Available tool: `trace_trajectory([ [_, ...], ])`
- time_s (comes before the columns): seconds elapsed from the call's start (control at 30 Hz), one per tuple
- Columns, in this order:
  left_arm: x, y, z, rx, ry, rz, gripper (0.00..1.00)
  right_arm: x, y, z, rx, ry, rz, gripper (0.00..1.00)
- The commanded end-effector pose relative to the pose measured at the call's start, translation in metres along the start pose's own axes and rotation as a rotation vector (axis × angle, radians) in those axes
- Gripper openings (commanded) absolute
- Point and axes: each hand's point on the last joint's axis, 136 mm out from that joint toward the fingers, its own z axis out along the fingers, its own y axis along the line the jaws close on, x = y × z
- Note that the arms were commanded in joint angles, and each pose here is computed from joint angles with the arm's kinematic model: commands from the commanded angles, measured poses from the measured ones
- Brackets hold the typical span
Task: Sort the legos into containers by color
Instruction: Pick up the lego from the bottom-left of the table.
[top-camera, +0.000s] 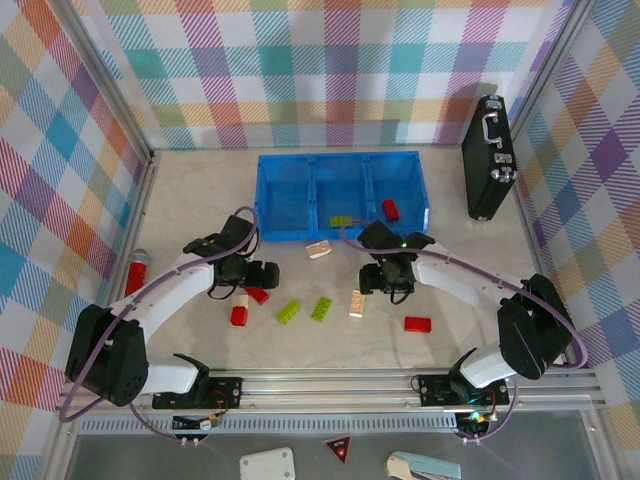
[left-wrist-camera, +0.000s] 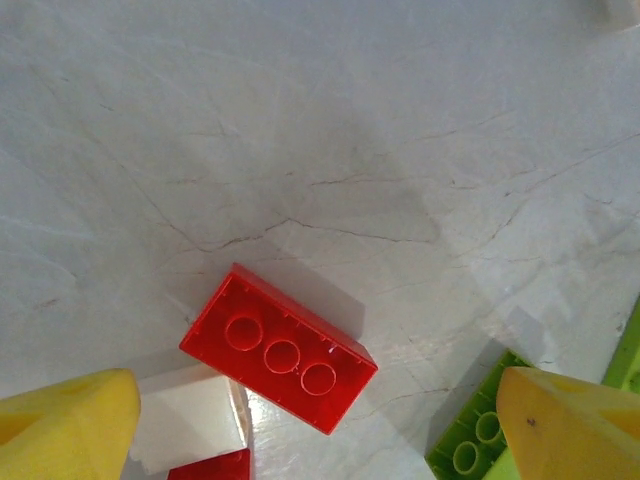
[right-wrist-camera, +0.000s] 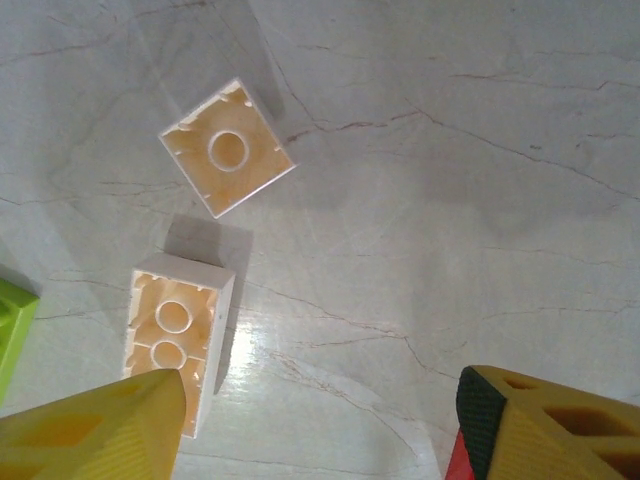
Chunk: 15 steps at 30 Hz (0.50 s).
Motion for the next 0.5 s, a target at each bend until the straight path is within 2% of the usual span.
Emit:
trace_trajectory([
  [0.0,0.005,-0.005,0.011,0.005,0.031,0.023,0.91,0.005,0.003,0.002,-0.017,0.01,0.011,0.73],
  [0.27,0.0,-0.006,0.038,-0.02,0.105,0.049,0.91,0.006,0.002,0.0,-0.015,0.006,0.008,0.73],
  [0.47,0.006,0.01,0.043,-0.116,0.128,-0.02,0.9,0.007,0.001,-0.001,-0.016,0.002,0.015,0.72],
])
